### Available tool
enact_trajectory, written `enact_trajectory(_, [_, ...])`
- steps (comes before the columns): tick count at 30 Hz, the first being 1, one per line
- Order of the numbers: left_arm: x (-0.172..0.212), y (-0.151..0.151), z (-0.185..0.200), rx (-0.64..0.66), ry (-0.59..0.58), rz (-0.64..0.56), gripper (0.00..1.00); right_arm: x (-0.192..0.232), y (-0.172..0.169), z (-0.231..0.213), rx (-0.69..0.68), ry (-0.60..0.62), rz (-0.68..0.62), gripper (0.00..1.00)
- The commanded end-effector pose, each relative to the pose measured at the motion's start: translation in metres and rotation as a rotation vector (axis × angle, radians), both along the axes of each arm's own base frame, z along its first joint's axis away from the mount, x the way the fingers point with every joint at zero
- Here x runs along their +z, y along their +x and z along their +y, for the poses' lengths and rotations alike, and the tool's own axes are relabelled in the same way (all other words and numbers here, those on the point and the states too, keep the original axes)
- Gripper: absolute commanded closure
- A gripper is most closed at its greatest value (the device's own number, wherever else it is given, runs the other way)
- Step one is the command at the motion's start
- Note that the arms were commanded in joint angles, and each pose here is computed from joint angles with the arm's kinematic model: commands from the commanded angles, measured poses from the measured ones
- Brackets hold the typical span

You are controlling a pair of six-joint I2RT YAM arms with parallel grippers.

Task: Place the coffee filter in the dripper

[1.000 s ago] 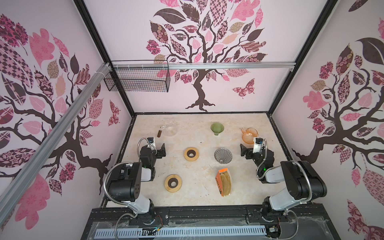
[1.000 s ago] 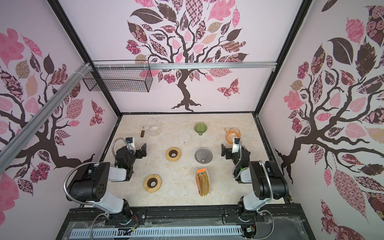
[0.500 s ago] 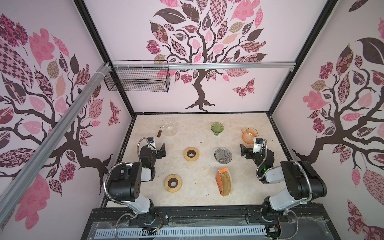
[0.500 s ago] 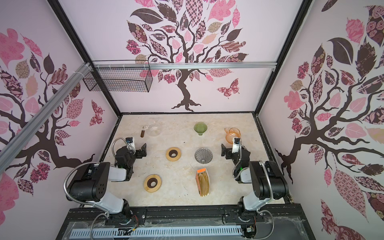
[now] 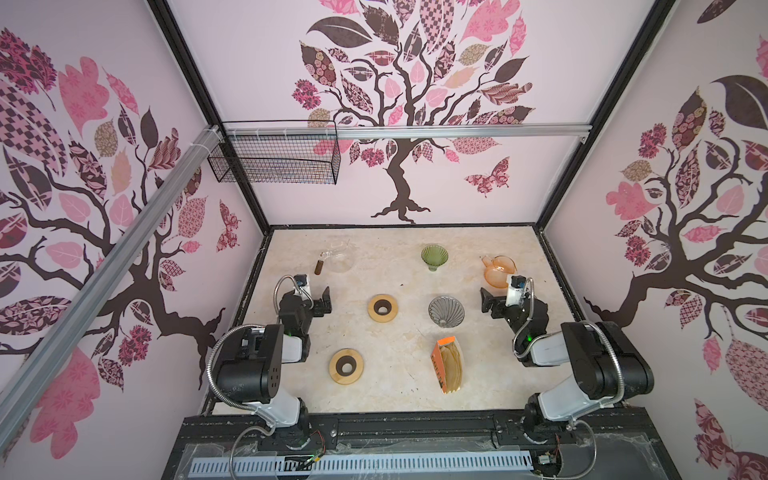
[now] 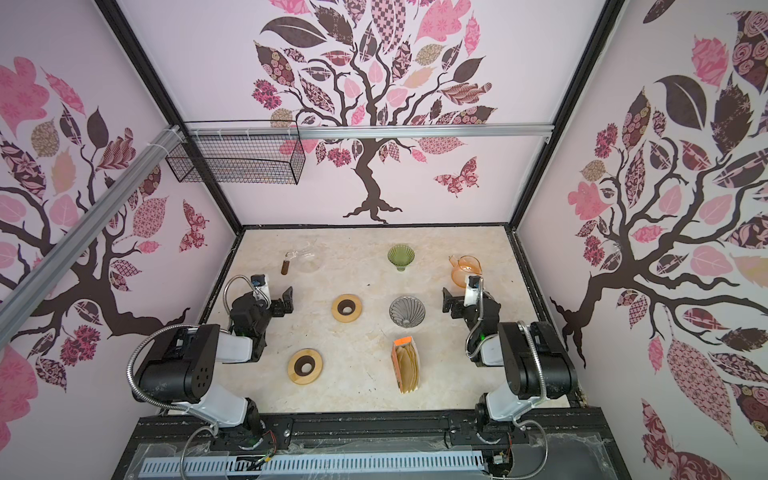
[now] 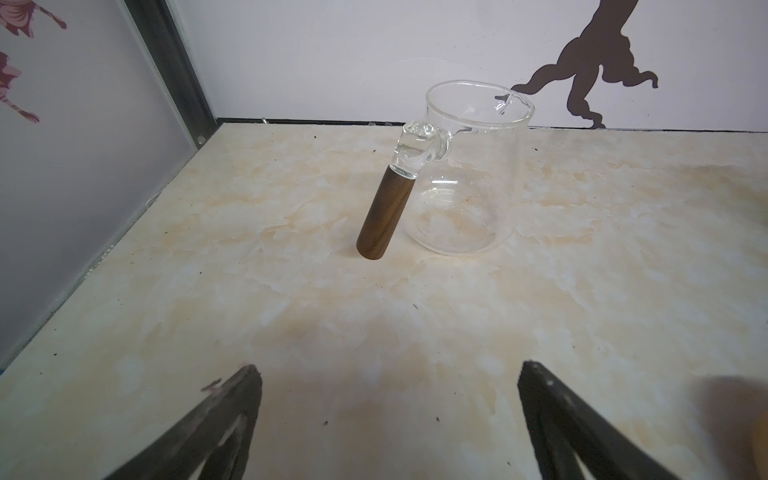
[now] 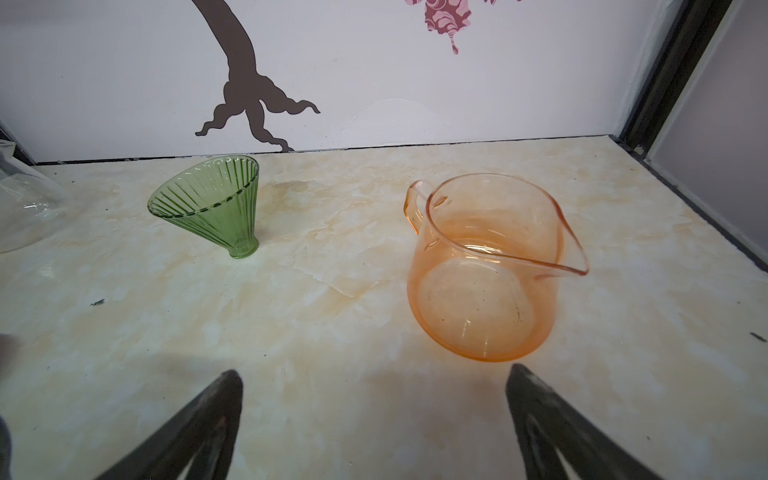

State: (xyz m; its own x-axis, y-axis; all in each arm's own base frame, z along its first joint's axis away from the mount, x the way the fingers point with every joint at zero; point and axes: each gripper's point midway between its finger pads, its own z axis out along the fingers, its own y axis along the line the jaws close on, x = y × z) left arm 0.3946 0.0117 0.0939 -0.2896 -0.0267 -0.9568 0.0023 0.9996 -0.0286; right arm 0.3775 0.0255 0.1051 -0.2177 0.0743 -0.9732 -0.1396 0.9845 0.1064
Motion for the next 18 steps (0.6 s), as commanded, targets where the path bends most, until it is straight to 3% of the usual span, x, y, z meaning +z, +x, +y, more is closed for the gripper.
enact_trajectory(1, [0.012, 0.008, 0.001, -0.003, -0.016, -0.036, 0.02, 0.009, 0.004, -0.001, -0.003, -0.014, -0.034, 0.0])
enact_trajectory(11, [0.012, 0.008, 0.002, -0.004, -0.016, -0.035, 0.02, 0.009, 0.004, -0.001, -0.003, -0.014, -0.034, 0.0])
enact_trajectory(13, [0.013, 0.008, 0.011, 0.066, -0.009, -0.027, 0.02, 0.009, 0.004, -0.001, -0.004, -0.015, -0.034, 0.0])
enact_trajectory(18, [0.047, 0.006, 0.017, 0.171, 0.068, -0.003, 0.02, 0.024, 0.003, -0.031, -0.193, 0.012, -0.013, 0.0])
